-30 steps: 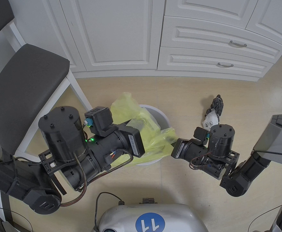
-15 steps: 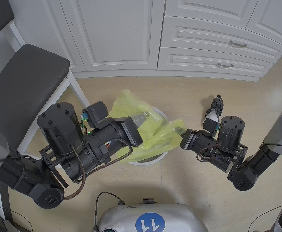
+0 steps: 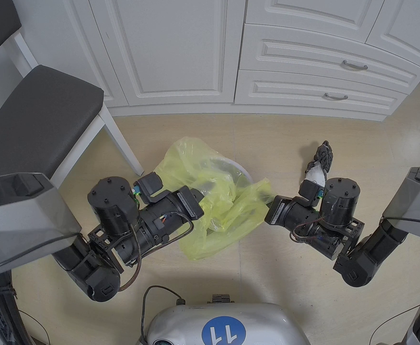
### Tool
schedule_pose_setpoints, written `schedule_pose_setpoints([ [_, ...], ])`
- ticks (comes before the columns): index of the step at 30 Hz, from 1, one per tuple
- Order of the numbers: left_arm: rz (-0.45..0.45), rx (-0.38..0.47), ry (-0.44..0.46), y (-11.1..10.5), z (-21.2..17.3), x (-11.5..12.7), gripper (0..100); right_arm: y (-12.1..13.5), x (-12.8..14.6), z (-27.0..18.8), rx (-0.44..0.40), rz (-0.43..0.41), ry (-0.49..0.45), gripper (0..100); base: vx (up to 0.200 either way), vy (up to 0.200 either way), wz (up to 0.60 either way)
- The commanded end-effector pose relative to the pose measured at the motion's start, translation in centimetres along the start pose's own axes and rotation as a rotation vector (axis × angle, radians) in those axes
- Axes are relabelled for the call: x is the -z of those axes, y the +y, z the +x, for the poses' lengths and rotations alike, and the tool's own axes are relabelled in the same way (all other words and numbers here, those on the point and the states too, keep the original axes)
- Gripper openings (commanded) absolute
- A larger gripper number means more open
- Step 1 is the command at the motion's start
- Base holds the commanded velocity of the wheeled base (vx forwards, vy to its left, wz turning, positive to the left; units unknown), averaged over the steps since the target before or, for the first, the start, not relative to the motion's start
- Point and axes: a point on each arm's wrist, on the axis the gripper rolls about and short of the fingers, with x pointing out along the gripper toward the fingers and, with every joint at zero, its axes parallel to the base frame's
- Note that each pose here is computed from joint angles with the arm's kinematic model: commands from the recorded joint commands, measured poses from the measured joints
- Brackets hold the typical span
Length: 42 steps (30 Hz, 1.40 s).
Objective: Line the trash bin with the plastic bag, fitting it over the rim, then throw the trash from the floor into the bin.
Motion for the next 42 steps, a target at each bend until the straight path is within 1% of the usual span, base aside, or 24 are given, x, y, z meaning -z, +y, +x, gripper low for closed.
schedule_pose_setpoints([
  [1,-0.029,-0.057,0.048,2.6,0.6,1.8,0,0.8,-0.2,-0.9,-0.03,-0.02,-0.029,0,0.0,0.0,0.0],
  [5,-0.027,-0.051,0.041,2.5,0.6,1.6,0,1.4,-0.6,-1.4,-0.059,-0.036,-0.06,0,0.0,0.0,0.0],
  [6,-0.025,-0.045,0.033,2.2,0.6,1.4,0,2.1,-0.7,-1.7,-0.084,-0.038,-0.075,0,0.0,0.0,0.0],
  [10,-0.024,-0.025,0.022,1.4,0.4,0.9,0,2.5,-0.8,-2.1,-0.096,-0.041,-0.079,0,0.0,0.0,0.0],
  [13,-0.032,0.007,0.035,0.0,0.5,1.4,0,3.0,-1.3,-2.5,-0.104,-0.047,-0.095,0,0.0,0.0,0.0],
  [17,-0.055,0.025,0.044,-0.5,0.8,1.9,0,3.5,-1.7,-3.0,-0.101,-0.059,-0.118,0,0.0,0.0,0.0],
  [21,-0.089,0.028,0.039,-0.3,1.4,2.0,0,3.9,-1.7,-3.4,-0.114,-0.06,-0.113,0,0.0,0.0,0.0],
  [22,-0.102,0.02,0.04,0.1,1.5,2.1,0,4.1,-1.4,-3.4,-0.119,-0.061,-0.102,0,0.0,0.0,0.0],
  [23,-0.102,0.02,0.04,0.1,1.5,2.1,0,4.1,-1.4,-3.4,-0.119,-0.06,-0.103,0,0.0,0.0,0.0],
  [26,-0.105,-0.005,0.046,1.1,1.9,2.6,0,3.7,-0.3,-2.8,-0.109,-0.062,-0.07,0,0.0,0.0,0.0],
  [27,-0.104,-0.015,0.038,1.6,1.9,2.4,0,3.7,-0.3,-2.8,-0.109,-0.062,-0.07,0,0.0,0.0,0.0],
  [28,-0.103,-0.019,0.034,1.8,1.9,2.2,0,3.3,0.4,-2.1,-0.098,-0.06,-0.055,0,0.0,0.0,0.0],
  [30,-0.102,-0.042,0.012,2.7,1.7,1.5,0,2.9,1.2,-1.2,-0.099,-0.051,-0.058,0,0.0,0.0,0.0],
  [34,-0.106,-0.076,-0.007,3.8,1.2,0.7,0,2.6,2.3,-0.5,-0.109,-0.048,-0.068,0,0.0,0.0,0.0],
  [37,-0.111,-0.103,-0.004,5.0,1.3,0.9,0,2.5,3.0,-0.3,-0.105,-0.05,-0.048,0,0.0,0.0,0.0],
  [39,-0.112,-0.118,0.0,5.8,1.5,1.3,0,2.7,3.2,0.3,-0.11,-0.033,-0.059,0,0.0,0.0,0.0],
  [41,-0.113,-0.122,0.0,6.1,1.6,1.4,0,2.7,3.2,0.6,-0.109,-0.016,-0.065,0,0.0,0.0,0.0],
  [42,-0.113,-0.133,0.002,6.6,1.7,1.6,0,2.7,3.3,1.2,-0.111,0.019,-0.076,0,0.0,0.0,0.0],
])
